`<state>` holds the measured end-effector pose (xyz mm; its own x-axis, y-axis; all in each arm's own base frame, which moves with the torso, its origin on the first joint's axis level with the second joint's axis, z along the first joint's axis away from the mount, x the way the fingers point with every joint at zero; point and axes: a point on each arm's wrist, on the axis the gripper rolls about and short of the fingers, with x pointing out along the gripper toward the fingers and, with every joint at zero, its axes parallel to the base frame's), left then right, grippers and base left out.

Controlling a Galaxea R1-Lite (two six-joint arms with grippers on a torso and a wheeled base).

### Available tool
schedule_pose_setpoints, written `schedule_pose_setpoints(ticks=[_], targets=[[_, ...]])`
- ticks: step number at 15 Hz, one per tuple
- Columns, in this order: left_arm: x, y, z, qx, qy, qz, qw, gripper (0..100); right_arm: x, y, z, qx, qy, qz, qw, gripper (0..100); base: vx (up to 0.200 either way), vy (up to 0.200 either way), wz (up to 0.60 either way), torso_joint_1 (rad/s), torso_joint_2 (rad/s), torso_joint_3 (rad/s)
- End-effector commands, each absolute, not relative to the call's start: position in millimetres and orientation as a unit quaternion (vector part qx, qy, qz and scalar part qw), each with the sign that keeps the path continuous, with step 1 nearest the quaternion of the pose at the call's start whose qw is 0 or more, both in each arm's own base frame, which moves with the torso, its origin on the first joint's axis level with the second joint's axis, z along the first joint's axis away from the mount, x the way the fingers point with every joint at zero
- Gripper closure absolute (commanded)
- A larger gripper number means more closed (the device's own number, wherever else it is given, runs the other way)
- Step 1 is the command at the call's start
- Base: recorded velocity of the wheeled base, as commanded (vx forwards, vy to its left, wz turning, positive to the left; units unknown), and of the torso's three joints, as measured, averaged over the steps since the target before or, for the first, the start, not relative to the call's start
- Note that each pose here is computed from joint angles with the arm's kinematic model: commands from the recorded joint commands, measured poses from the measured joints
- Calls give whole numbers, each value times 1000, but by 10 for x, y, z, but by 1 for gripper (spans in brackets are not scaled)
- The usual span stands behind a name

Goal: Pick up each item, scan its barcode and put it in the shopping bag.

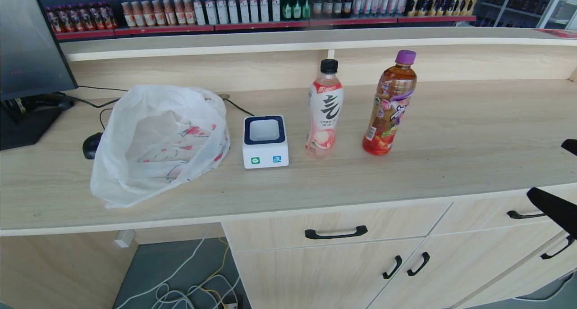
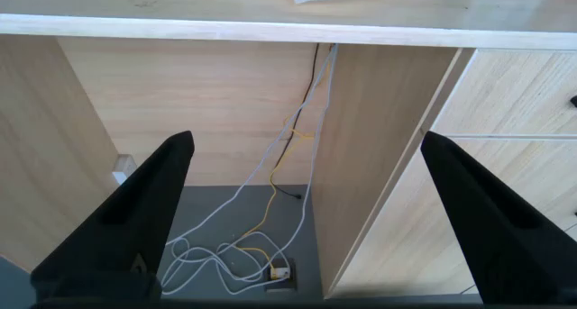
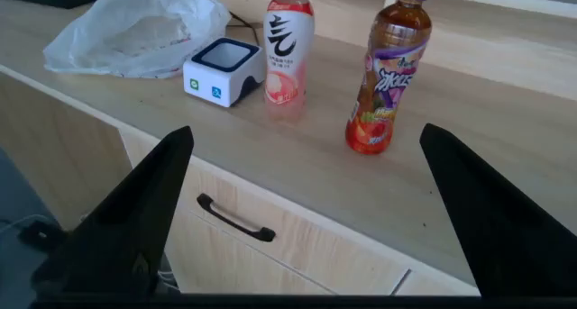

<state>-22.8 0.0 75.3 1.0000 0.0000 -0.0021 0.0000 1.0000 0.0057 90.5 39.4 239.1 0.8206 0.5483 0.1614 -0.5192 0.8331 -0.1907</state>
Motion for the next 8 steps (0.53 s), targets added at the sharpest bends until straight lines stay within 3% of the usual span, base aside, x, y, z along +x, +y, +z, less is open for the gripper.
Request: schedule_pose_setpoints(ticks=[1, 6, 8], targets=[[-228, 0, 753, 3, 1, 0, 1000, 0, 1473, 846, 2246, -71, -67, 339, 936, 0, 0, 0, 0, 0, 0, 0], [-228, 0, 753, 3, 1, 0, 1000, 0, 1636, 1129, 2297, -63, -64, 269, 959, 0, 0, 0, 0, 0, 0, 0], [-228, 0, 753, 3, 1, 0, 1000, 0, 1674, 1212, 2248, -63, -44, 197, 977, 0, 0, 0, 0, 0, 0, 0]])
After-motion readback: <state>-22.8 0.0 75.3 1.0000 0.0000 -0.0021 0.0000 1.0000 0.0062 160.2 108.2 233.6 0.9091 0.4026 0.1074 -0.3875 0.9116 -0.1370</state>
